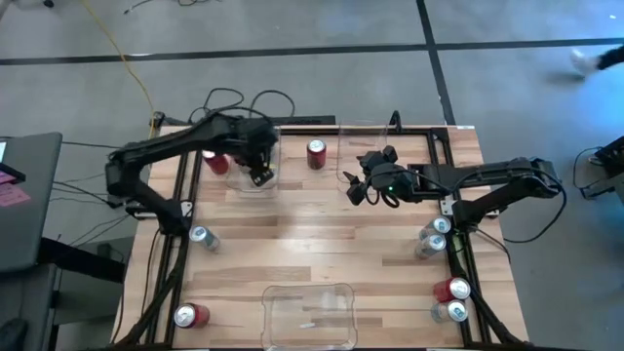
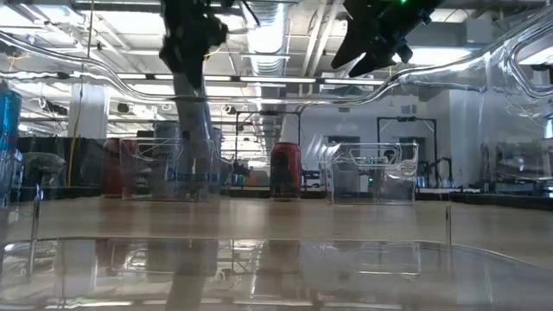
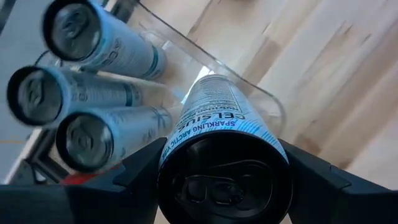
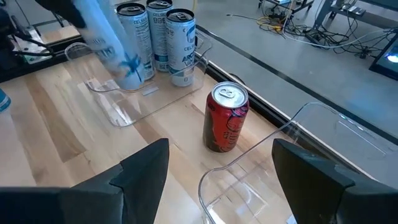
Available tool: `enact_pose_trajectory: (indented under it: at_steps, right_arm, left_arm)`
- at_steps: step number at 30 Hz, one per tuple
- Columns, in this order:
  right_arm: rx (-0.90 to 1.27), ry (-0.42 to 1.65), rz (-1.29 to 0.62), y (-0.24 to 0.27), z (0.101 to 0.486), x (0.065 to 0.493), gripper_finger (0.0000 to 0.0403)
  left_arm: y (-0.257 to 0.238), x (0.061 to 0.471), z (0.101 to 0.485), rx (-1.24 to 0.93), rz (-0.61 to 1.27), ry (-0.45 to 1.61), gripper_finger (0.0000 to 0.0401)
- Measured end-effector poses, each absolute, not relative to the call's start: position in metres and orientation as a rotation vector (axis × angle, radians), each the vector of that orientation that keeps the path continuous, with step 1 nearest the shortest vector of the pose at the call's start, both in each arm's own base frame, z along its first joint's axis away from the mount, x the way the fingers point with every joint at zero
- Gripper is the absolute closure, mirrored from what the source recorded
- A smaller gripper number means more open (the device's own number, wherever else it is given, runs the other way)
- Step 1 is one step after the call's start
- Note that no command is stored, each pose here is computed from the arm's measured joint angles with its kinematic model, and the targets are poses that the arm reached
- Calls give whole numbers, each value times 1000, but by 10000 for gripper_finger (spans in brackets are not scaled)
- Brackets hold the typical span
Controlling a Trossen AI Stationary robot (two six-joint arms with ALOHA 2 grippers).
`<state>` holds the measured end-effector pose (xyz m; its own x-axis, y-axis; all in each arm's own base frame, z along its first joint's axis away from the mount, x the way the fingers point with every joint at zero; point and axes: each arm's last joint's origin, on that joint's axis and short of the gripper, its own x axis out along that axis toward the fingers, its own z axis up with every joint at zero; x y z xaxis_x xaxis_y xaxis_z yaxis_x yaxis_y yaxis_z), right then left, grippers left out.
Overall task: Sort soda cans
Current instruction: Put the white and blue soda can into the top left transparent bin
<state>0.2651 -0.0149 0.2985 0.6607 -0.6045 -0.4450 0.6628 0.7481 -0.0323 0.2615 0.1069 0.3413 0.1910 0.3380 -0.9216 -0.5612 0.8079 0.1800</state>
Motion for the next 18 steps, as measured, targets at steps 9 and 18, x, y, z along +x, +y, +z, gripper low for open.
enact_pose_trajectory:
  at_steps: [9,18]
  right_arm:
    - [140,454,-733,-19,298,265,98]
    - [140,458,-739,-20,298,264,98]
  left_arm:
    - [141,287,320,-109,603,1331,148]
    - [162,288,310,-101,617,1331,144]
